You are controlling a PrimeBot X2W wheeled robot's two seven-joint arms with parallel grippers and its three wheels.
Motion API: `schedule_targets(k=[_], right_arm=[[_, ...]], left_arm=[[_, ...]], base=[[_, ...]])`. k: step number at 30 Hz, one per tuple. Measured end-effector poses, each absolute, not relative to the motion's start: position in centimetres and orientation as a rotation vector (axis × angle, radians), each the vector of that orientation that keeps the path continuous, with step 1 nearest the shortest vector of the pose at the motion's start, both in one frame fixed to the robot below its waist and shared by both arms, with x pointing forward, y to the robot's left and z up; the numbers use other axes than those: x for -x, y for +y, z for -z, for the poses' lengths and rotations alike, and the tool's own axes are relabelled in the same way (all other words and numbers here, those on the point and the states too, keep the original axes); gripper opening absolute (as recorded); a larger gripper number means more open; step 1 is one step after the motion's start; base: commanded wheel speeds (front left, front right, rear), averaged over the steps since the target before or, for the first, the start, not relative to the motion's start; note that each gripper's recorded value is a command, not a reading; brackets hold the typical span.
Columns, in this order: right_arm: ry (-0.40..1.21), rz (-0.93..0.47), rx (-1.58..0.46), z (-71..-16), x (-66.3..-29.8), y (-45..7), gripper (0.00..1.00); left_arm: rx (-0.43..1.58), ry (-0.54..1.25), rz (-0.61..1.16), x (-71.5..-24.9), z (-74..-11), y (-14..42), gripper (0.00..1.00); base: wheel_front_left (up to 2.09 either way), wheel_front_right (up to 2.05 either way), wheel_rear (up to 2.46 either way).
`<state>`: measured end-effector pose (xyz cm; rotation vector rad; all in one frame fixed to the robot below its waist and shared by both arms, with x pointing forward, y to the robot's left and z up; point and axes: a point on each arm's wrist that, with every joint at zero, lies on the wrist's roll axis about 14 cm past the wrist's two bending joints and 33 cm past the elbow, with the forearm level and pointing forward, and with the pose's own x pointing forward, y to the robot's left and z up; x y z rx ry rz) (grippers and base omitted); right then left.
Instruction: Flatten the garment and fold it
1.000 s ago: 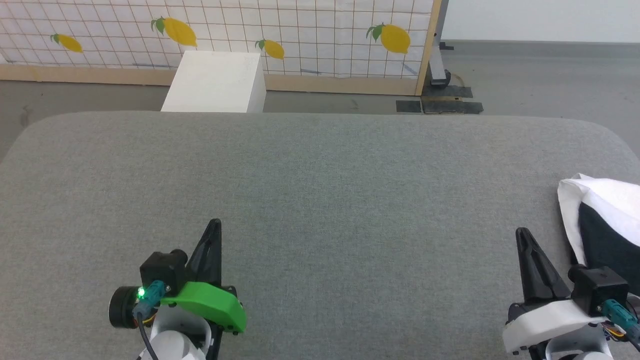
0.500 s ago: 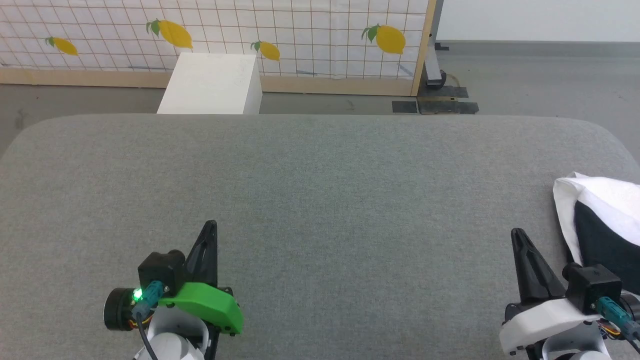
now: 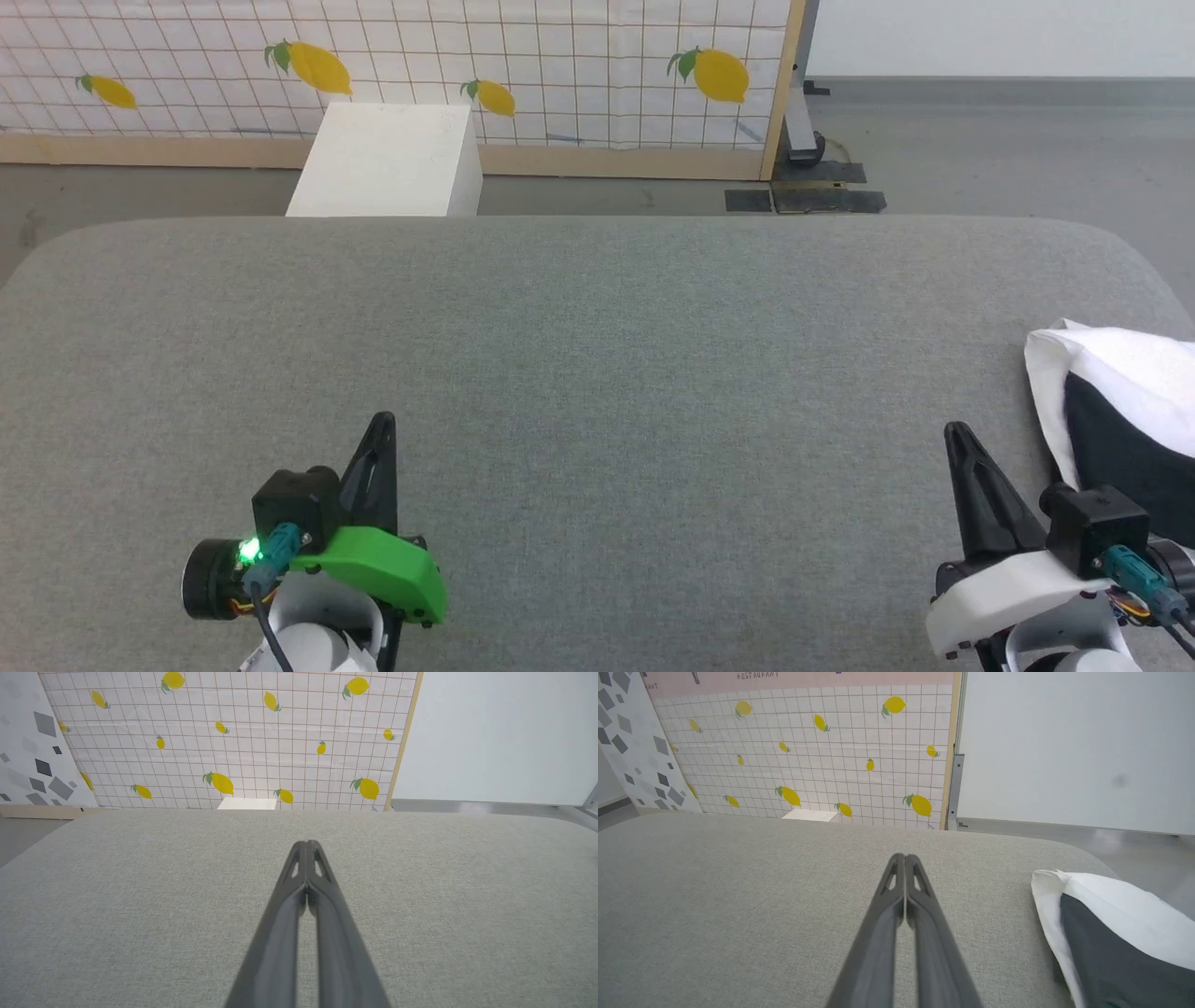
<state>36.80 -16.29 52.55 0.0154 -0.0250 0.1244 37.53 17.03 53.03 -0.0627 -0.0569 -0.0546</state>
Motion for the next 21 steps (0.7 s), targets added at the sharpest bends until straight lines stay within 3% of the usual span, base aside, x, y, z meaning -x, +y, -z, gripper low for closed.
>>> schedule_targets(k=[21], right_arm=[[-0.010,-0.126,0.005,-52.59,-36.67,-16.23,0.00]], left_arm=[[0.022,-0.048,0.043,-37.56,-53.50,17.13,0.00]], base=[[0.00,0.00,0.00]])
